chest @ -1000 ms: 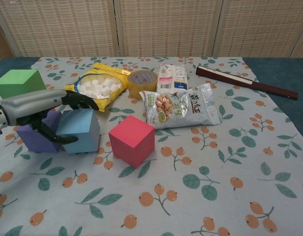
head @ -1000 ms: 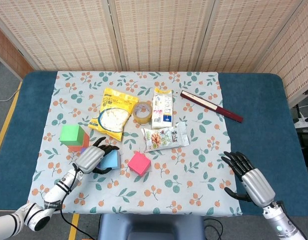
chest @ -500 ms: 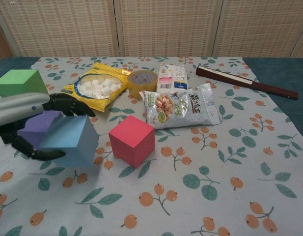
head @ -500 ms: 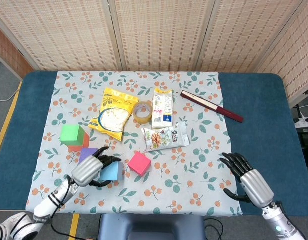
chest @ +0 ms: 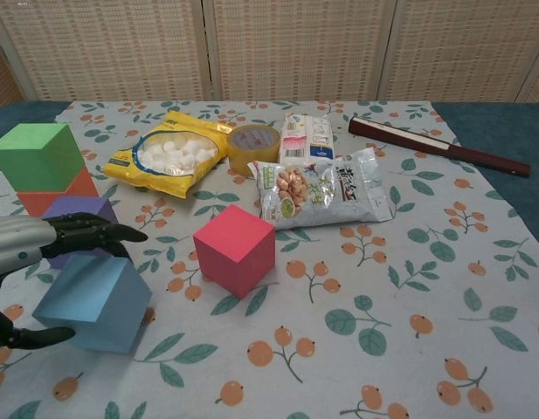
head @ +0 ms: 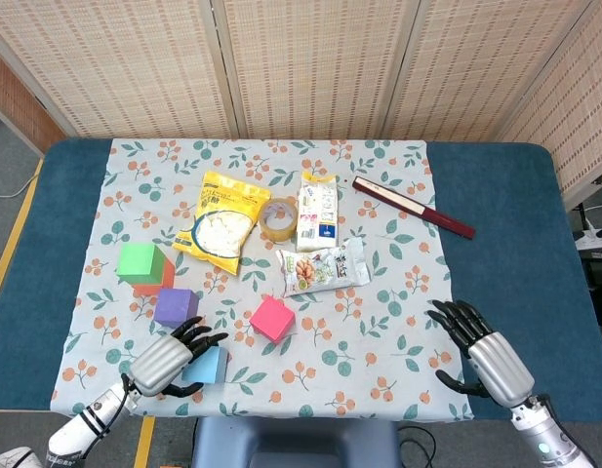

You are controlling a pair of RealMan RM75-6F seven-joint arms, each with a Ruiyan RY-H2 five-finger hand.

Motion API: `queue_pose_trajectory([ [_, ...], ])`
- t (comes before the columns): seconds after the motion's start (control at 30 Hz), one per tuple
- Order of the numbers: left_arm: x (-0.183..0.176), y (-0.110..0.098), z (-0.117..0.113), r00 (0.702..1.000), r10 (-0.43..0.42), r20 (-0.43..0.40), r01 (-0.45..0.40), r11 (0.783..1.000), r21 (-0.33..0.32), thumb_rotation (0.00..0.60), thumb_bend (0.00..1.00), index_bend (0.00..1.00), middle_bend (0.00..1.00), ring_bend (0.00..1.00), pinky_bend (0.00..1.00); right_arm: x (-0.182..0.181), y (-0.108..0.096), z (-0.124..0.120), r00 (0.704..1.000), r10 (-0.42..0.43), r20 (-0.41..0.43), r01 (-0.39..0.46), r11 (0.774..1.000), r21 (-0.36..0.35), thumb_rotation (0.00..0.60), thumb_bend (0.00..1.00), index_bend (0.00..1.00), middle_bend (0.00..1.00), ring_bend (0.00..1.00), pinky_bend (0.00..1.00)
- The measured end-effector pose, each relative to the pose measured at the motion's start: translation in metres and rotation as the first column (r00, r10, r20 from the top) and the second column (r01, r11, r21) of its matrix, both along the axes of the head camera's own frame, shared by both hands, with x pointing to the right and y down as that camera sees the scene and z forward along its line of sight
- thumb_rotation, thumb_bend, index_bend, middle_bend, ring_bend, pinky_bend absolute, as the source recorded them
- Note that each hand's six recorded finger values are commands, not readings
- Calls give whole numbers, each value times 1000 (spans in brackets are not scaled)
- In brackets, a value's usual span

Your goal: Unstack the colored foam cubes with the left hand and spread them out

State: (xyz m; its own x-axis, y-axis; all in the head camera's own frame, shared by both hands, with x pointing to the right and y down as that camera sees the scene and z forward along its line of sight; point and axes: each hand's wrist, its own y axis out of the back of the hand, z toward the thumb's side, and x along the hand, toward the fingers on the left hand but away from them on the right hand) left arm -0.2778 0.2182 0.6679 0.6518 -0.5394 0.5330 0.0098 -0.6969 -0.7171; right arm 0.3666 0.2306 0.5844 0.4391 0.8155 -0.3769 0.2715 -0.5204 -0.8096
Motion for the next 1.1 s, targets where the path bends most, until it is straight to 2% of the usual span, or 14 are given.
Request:
queue_pose_trajectory([
  [0.3,-18,-10,-21,999,-37,33,36,999,30,600,322,0,0,0,0,-1,0,2,1000,2,-8,-2,1000,2,600,179,0,0,0,0],
  [0.43,-33,-24,-34,995,-84,47,79,992,98,600,293,0,4,10,0,-1,0,2,1000,3,-7,-3,1000,0,600,180,0,0,0,0],
  [0.53,-52,-42,-42,984,-166,67,153,974,164,600,288,0,47,107,0,0,0,1,1000,5,-4,-5,1000,1,600,179,0,0,0,0],
  [0.6,-69,-57,-46,967,-238,87,216,955,204,600,298,0,56,134,0,0,0,2,1000,4,-6,-4,1000,0,600,179,0,0,0,0],
  [0.73,-102,-87,-51,927,-361,103,320,903,287,600,314,0,56,170,1,-1,1,4,1000,-1,-9,1,1000,-4,600,179,0,0,0,0],
  [0.8,-116,-99,-51,909,-403,104,356,883,307,600,313,0,56,225,2,-1,0,3,1000,1,-8,-1,1000,0,600,179,0,0,0,0],
  [0.87,-123,-107,-47,899,-424,107,377,875,302,600,313,0,57,258,2,-1,0,2,1000,5,-8,-5,1000,3,600,180,0,0,0,0],
  [0.93,-127,-115,-43,894,-433,115,383,871,307,600,314,0,56,223,2,0,0,2,1000,6,-10,-6,1000,3,600,180,0,0,0,0],
  [1.03,-132,-128,-38,887,-444,126,383,861,333,600,322,0,24,61,1,1,-2,1,1000,9,-12,-9,1000,11,600,180,0,0,0,0],
  [1.1,-134,-133,-32,885,-447,132,391,866,311,600,335,0,3,9,0,2,-4,0,1000,17,-13,-17,1000,22,600,180,0,0,0,0],
])
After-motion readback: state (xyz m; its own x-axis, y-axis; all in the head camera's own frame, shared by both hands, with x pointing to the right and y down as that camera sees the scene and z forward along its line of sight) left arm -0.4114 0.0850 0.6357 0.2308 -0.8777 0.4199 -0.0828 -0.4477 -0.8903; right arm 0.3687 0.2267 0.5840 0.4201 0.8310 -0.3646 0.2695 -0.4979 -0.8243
